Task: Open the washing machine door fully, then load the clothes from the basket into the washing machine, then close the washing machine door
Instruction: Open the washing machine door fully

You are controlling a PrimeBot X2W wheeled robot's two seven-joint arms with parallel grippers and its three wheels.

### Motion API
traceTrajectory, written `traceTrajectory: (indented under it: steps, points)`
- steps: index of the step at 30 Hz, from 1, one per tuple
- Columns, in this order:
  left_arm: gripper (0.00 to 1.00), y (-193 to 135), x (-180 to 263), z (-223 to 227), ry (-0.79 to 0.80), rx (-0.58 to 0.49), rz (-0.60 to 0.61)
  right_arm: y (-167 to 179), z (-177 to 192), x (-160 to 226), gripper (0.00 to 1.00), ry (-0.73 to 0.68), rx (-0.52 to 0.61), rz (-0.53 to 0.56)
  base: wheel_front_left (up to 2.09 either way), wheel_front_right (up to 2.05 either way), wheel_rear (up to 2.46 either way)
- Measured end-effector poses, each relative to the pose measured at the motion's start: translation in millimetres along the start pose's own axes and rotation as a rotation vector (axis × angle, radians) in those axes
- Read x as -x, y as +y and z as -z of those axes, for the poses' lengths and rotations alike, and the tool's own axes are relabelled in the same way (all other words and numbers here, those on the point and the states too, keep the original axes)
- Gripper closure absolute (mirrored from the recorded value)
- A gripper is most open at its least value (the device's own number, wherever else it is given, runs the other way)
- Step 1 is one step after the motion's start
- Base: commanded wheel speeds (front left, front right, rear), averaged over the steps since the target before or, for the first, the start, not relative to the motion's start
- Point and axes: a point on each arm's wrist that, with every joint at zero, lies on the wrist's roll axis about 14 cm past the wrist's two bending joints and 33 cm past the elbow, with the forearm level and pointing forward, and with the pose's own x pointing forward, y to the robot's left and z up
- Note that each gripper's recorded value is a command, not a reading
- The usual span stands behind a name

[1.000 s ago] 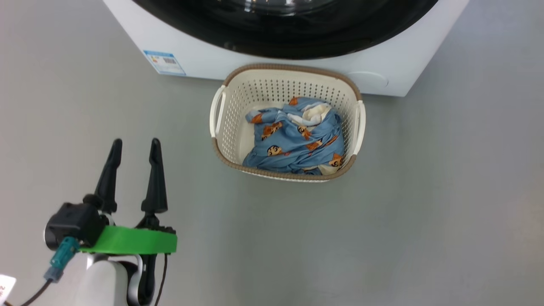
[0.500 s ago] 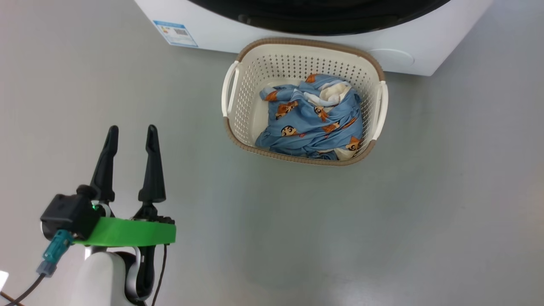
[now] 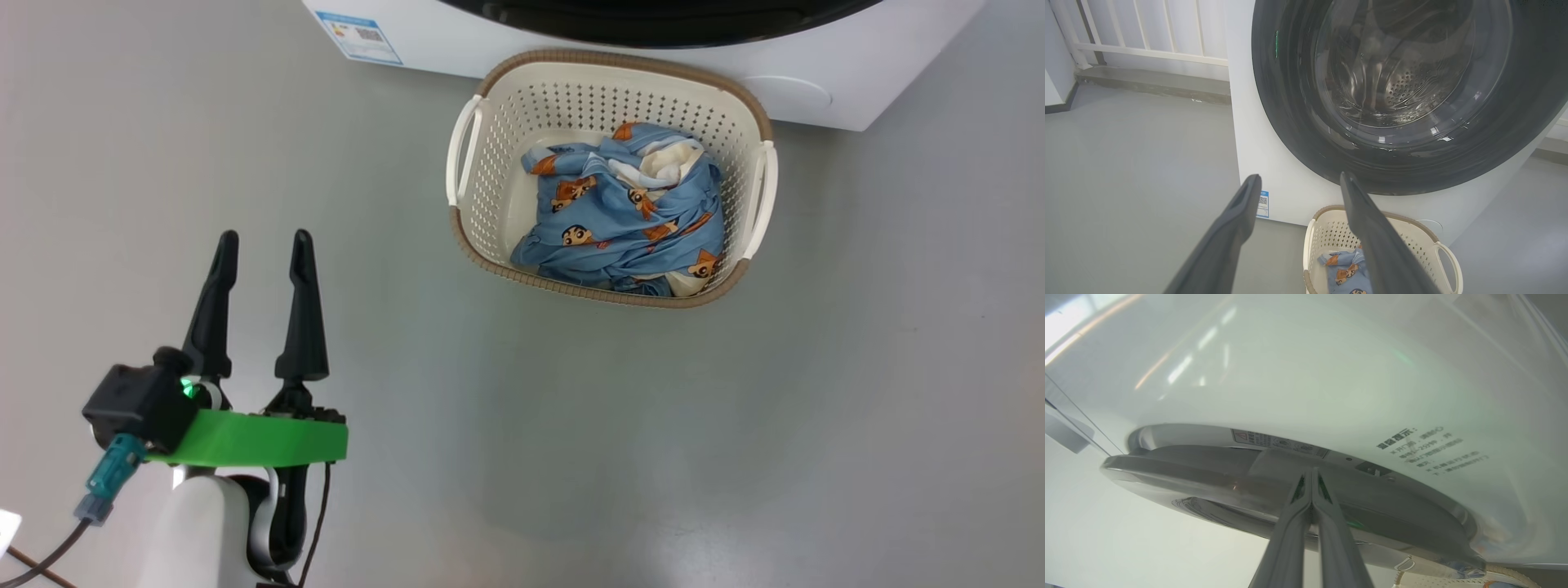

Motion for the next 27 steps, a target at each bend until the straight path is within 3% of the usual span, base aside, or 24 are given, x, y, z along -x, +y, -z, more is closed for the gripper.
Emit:
traceTrajectory:
  steps: [20, 27]
  points:
    - [0.0, 12, -3, 10, 0.023, -0.001, -0.044, -15, 10, -28, 1.0, 0.053, -0.025, -0.004, 0.0, 0.0, 0.0]
    - [0.0, 9, -4, 4, 0.005, 0.01, -0.038, -6, 17, -26, 1.0, 0.082, -0.022, -0.017, 0.0, 0.0, 0.0]
